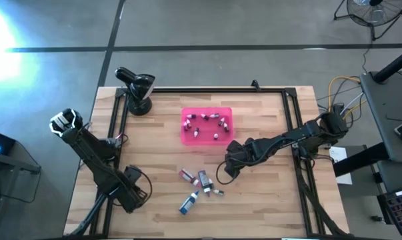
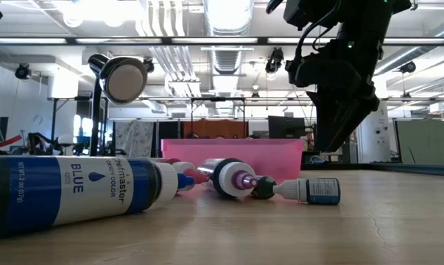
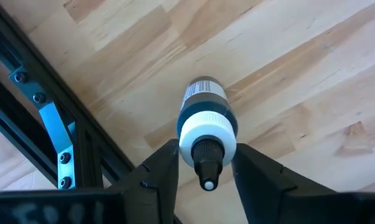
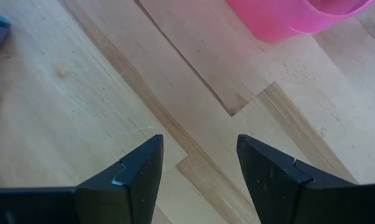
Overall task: Pick & Place food coloring
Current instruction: Put the black food coloring bottle into the pink bin
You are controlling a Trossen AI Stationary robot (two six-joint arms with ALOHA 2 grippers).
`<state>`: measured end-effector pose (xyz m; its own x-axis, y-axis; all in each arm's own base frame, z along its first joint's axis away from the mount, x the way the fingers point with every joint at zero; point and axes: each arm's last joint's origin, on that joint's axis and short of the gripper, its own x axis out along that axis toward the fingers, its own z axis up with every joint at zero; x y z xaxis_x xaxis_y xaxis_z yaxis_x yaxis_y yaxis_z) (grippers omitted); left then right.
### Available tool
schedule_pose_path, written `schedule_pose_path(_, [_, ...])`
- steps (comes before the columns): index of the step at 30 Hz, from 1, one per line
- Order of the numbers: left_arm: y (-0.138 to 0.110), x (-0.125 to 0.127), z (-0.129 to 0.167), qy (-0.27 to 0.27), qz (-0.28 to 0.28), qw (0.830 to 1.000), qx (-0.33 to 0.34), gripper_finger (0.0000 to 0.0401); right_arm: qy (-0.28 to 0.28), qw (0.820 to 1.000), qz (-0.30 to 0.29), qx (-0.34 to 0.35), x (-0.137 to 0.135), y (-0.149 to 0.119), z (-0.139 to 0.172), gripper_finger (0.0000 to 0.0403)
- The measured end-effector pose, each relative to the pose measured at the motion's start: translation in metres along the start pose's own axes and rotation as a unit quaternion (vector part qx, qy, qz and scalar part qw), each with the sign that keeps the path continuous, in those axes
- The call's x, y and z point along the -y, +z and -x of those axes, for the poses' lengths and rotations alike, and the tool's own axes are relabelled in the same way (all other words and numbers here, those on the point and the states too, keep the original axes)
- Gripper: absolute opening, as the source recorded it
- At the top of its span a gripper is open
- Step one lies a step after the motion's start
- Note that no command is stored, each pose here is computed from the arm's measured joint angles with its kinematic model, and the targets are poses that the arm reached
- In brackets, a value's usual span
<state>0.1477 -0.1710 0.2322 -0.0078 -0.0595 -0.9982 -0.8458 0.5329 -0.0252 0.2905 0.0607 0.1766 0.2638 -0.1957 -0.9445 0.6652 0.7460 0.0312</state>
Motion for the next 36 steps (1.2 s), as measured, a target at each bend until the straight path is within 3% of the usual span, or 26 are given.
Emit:
schedule_pose_path(8, [-0.0002, -0.0001, -0.0001, 0.001, 0.000, 1.000, -0.003, 0.0151, 0.000, 1.000, 0.000, 0.000, 0.0000, 0.0000, 0.0000, 0.0201])
schedule_pose_path(30, [0.0010, 0.0002, 0.0038, -0.018, 0.003, 1.000, 0.017, 0.0151, 0.000, 1.000, 0.000, 0.000, 0.0000, 0.0000, 0.0000, 0.0201])
schedule_pose_path(36, [0.0006, 0.0002, 0.0034, -0.017, 0.003, 1.000, 0.010, 0.0131, 0.000, 1.000, 0.000, 0.000, 0.0000, 0.0000, 0.0000, 0.0201])
